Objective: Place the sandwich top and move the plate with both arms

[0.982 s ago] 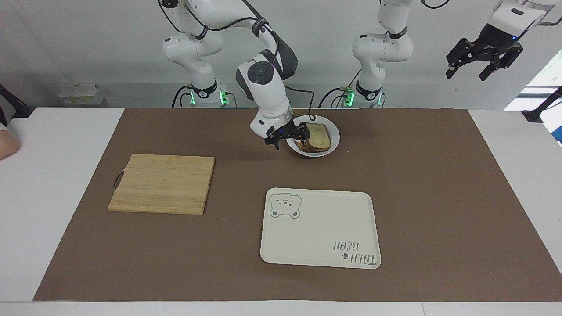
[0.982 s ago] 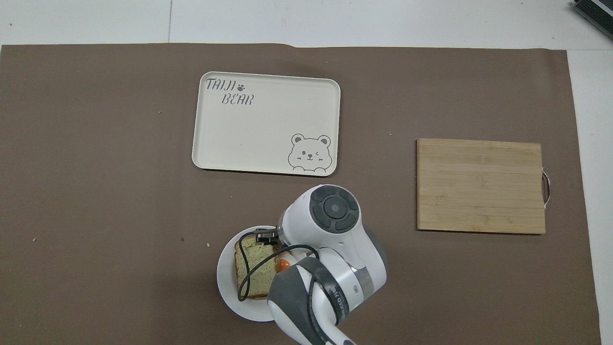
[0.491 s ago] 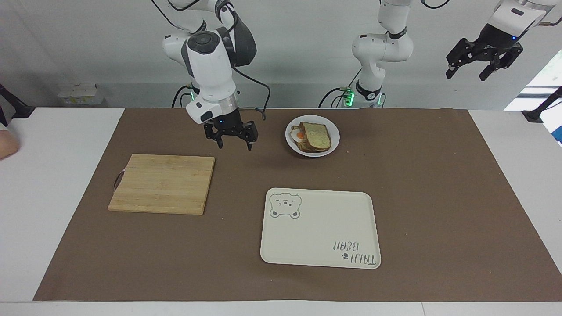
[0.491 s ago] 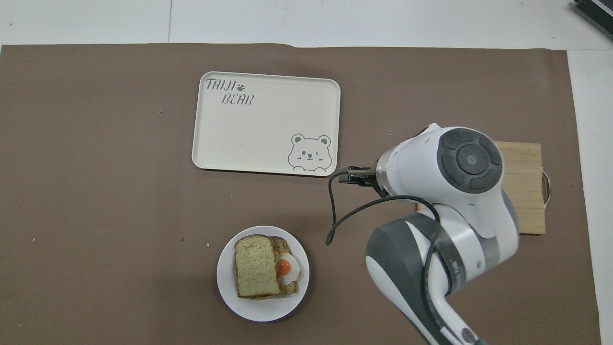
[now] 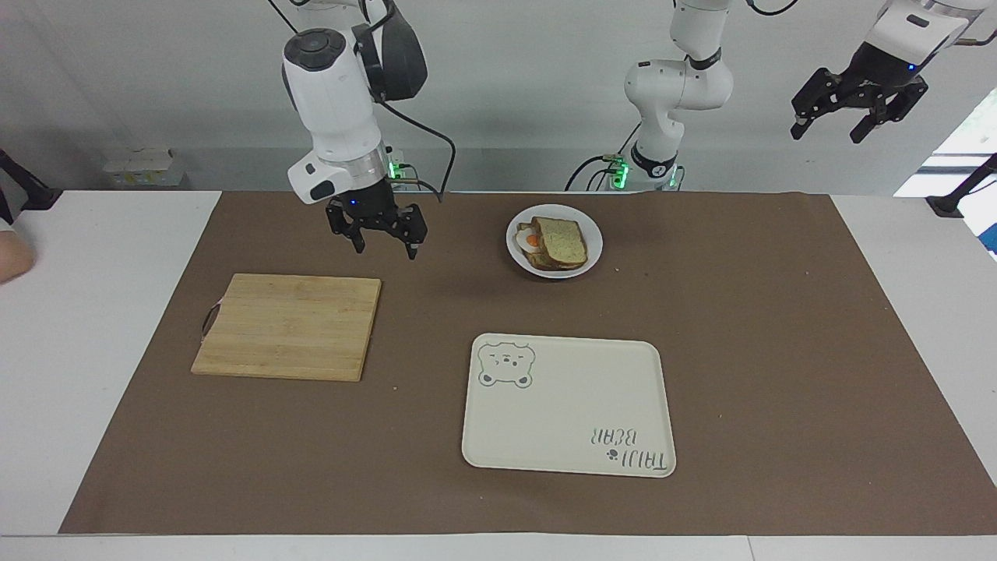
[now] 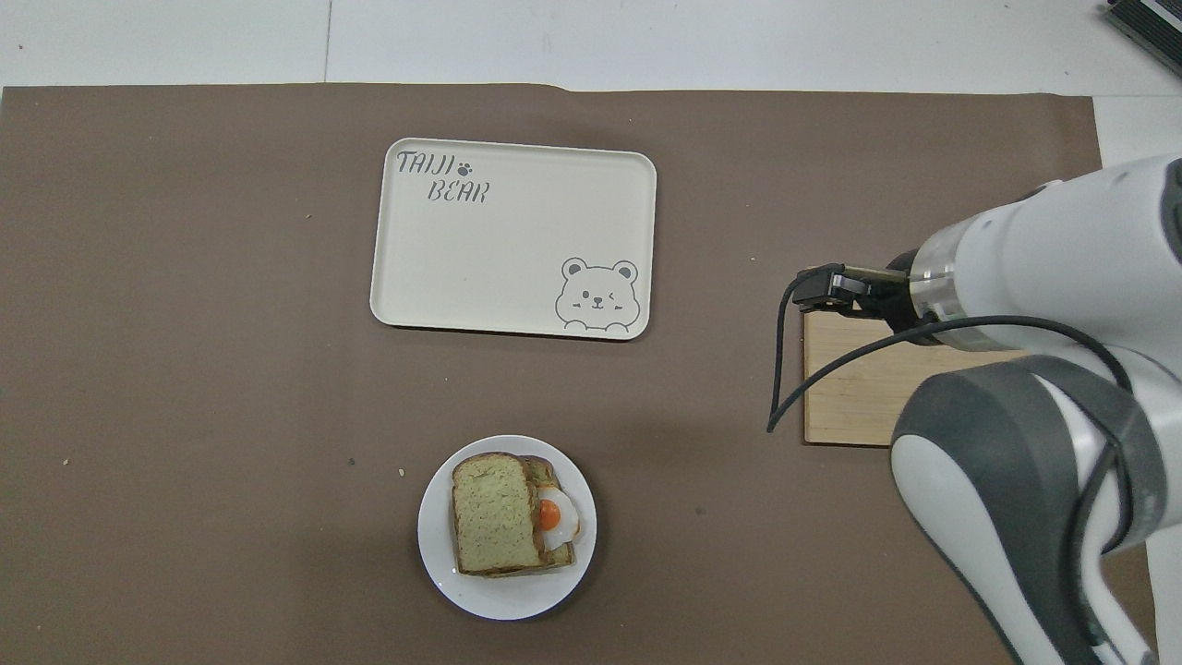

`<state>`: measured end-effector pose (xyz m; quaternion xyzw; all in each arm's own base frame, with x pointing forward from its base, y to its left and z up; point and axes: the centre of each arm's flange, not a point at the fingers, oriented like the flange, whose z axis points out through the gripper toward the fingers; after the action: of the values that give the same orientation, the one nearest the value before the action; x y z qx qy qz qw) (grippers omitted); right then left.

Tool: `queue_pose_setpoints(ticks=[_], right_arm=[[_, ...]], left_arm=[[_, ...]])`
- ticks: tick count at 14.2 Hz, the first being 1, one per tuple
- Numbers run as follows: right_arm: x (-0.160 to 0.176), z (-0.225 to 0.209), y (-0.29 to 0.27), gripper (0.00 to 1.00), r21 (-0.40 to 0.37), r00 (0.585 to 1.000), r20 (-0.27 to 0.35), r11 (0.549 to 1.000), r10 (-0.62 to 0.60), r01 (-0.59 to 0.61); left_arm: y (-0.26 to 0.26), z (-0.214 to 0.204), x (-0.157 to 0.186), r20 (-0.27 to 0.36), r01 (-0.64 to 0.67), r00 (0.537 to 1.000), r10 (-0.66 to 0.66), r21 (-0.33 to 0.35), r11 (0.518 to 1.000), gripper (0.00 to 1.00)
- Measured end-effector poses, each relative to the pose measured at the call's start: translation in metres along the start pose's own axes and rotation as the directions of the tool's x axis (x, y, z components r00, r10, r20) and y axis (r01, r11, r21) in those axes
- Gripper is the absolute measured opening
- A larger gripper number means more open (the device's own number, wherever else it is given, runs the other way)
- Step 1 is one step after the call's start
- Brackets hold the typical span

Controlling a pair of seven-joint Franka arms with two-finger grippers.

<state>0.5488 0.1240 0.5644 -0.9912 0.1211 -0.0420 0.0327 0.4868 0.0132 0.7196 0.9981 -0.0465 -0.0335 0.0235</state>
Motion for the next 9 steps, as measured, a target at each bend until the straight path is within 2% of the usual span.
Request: queue_pose_setpoints(ticks=[5,9], right_arm=[[0.014,-0.059,0.081,1.0,-0.003,0.998,-0.01,0.998,-0.06,0.06],[0.013,-0.1,0.11,1.0,-0.013,0.995,0.006,0.994,-0.104,0.104]], left_arm=[[0.001,-0.002,-0.002,-0.003,0.0,1.0,0.0,-0.001,1.0,1.0],[0.008,0.001,-0.003,0.003,-0.015,1.0,0.015,-0.009,1.0,1.0]])
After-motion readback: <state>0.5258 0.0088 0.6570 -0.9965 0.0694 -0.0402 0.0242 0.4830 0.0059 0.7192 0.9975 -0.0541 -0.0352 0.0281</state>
